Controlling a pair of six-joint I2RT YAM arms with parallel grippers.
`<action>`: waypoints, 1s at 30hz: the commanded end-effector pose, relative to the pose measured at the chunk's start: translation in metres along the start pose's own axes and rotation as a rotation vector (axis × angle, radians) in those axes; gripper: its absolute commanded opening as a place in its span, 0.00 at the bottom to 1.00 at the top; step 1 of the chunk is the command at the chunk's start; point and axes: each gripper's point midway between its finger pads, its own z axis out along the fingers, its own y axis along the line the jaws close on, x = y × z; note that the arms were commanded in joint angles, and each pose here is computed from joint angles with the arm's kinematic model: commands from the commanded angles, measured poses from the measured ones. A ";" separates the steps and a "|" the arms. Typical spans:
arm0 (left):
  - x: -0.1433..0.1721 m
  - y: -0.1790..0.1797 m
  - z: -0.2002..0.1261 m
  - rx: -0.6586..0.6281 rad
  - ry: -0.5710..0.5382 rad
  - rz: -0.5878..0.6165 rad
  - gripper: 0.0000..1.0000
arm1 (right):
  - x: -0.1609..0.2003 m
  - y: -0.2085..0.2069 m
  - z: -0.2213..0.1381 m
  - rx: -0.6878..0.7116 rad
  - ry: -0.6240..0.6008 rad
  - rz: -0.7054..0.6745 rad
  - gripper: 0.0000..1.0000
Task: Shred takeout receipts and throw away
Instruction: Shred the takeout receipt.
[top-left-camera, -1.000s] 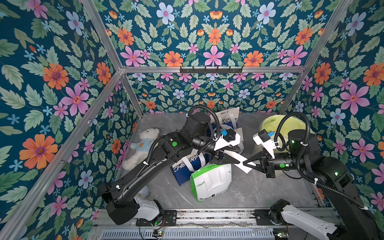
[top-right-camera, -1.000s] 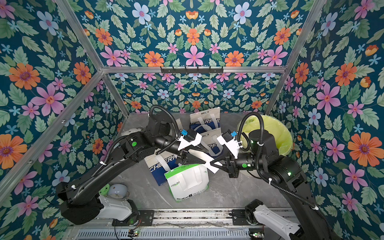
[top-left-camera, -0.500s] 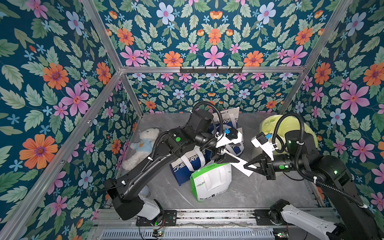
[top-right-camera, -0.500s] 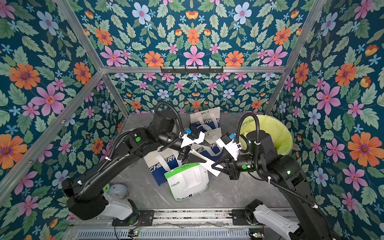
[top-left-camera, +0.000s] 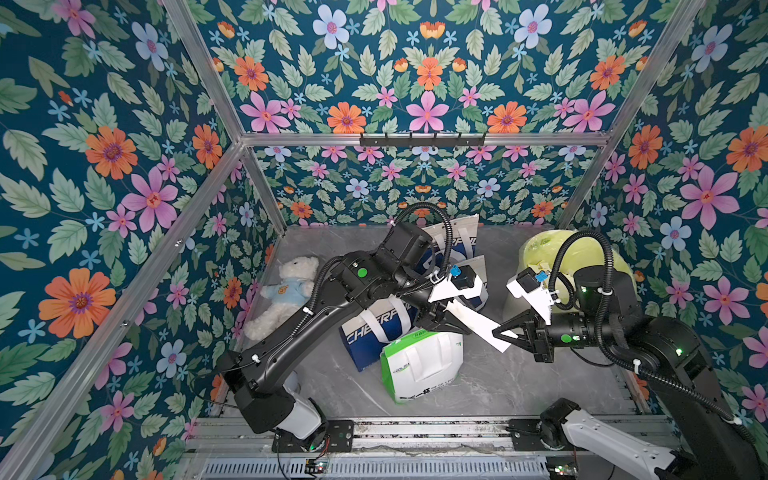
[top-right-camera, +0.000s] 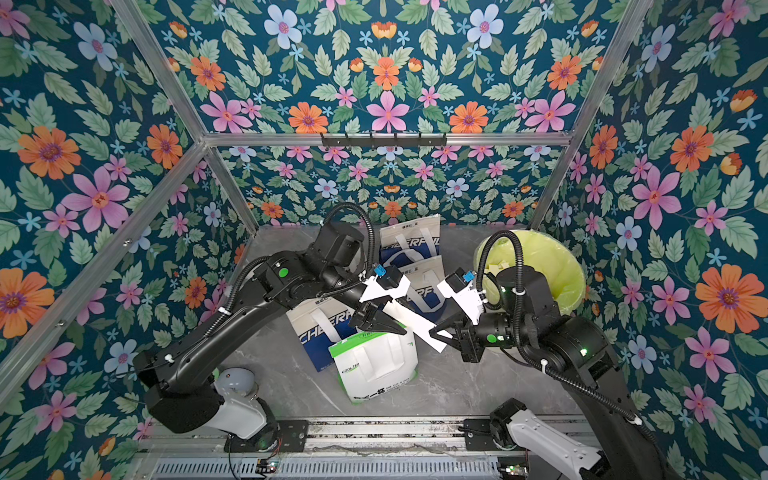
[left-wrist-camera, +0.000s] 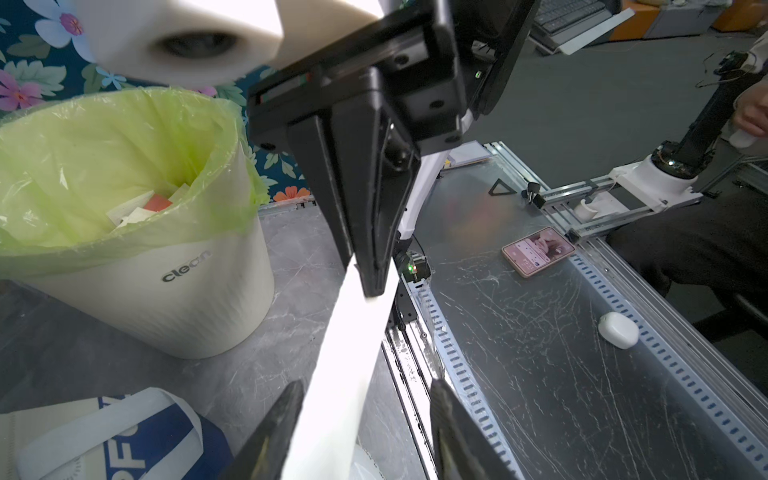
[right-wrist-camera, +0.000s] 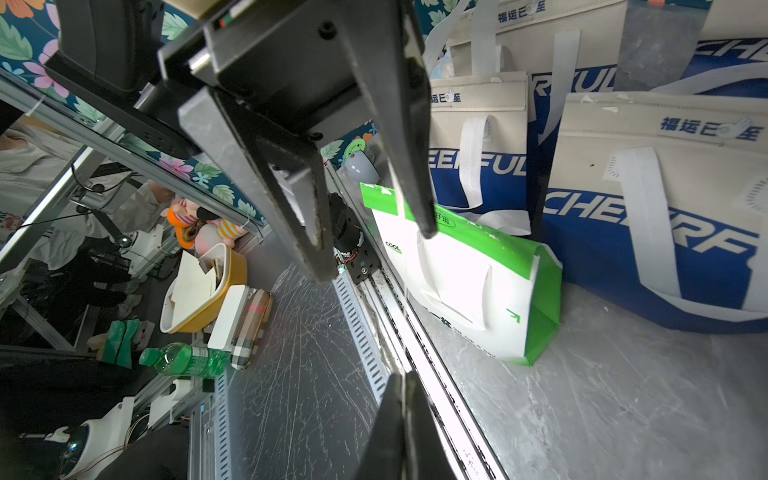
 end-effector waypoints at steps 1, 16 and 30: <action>-0.015 -0.004 -0.003 0.007 -0.089 0.047 0.48 | -0.005 0.000 -0.001 0.008 -0.024 -0.018 0.00; -0.026 0.000 -0.004 -0.038 -0.207 0.074 0.40 | -0.008 0.003 0.000 -0.014 -0.020 -0.011 0.00; -0.021 0.004 0.000 -0.029 -0.200 0.041 0.04 | -0.013 0.002 -0.002 0.002 -0.041 -0.022 0.00</action>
